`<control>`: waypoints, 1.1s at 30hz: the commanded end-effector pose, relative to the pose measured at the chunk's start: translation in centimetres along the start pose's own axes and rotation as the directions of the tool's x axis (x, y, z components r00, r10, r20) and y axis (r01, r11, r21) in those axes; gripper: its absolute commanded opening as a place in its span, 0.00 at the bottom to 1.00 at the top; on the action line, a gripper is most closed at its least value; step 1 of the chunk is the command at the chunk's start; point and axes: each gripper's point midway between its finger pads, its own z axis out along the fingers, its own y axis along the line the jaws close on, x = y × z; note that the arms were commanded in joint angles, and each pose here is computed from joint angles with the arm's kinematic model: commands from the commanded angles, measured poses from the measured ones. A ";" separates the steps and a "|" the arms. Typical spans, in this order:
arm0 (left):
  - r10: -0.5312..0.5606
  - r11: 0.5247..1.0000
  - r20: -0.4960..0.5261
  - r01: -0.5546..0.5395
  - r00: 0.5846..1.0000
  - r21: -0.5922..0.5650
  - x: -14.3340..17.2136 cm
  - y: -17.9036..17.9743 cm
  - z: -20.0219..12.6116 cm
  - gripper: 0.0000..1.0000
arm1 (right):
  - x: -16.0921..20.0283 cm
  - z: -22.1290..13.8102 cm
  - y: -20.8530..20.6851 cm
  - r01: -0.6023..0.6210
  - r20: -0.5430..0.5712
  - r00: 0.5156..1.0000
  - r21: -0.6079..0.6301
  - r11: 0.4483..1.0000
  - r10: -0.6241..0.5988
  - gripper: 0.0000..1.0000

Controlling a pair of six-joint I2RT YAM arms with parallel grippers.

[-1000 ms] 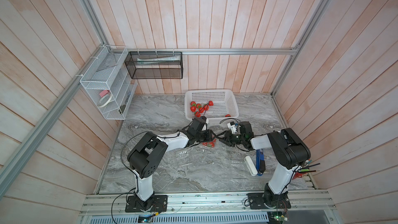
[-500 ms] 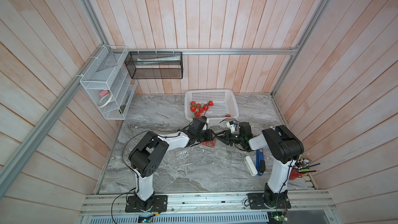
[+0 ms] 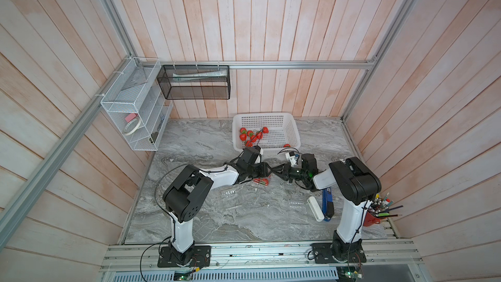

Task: Pack strawberries into containers
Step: Close the packing box at the center of the board.

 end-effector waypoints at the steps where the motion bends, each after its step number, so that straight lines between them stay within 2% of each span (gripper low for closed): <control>1: -0.021 0.999 -0.045 0.019 0.999 -0.045 1.1 1.7 0.6 0.43 | 0.9 0.0 -1.0 -0.033 -0.026 0.999 0.016 0.999 0.033 0.29; 3: -0.018 0.999 -0.036 0.016 0.999 -0.045 0.8 1.5 0.3 0.43 | 0.9 -0.2 -0.9 -0.027 -0.021 0.999 0.018 0.999 0.027 0.39; 5: -0.013 0.999 -0.025 0.011 1.000 -0.046 0.5 1.2 -0.1 0.43 | 0.8 -0.3 -0.7 -0.014 -0.019 1.000 0.029 0.999 0.015 0.45; 10: 0.015 0.999 0.024 -0.014 1.000 -0.051 -1.0 0.2 -2.0 0.43 | -0.2 -0.8 -0.2 0.050 0.000 0.999 0.085 0.995 -0.050 0.49; 16: 0.020 0.999 0.064 -0.018 0.998 -0.040 -2.0 -1.1 -4.0 0.43 | -1.7 -0.6 0.3 0.092 0.017 0.995 0.111 0.990 -0.094 0.50; 18: 0.015 0.999 0.068 -0.012 0.998 -0.048 -1.8 -1.1 -4.8 0.43 | -2.3 -0.2 0.7 0.101 0.020 0.994 0.100 0.990 -0.103 0.48; 23: 0.012 0.992 0.092 0.000 0.996 -0.126 -1.2 0.3 -6.8 0.43 | -3.1 1.3 1.8 0.143 0.005 0.990 0.080 0.987 -0.143 0.45; 28: -0.019 0.990 0.136 0.038 0.990 -0.138 -2.4 1.8 -8.2 0.44 | -0.5 2.3 1.4 0.141 -0.057 0.989 0.085 0.986 -0.136 0.45; 33: -0.008 0.991 0.154 0.028 0.988 -0.128 -3.2 1.5 -8.8 0.44 | 3.2 1.3 0.9 0.127 -0.096 0.989 0.113 0.985 -0.116 0.44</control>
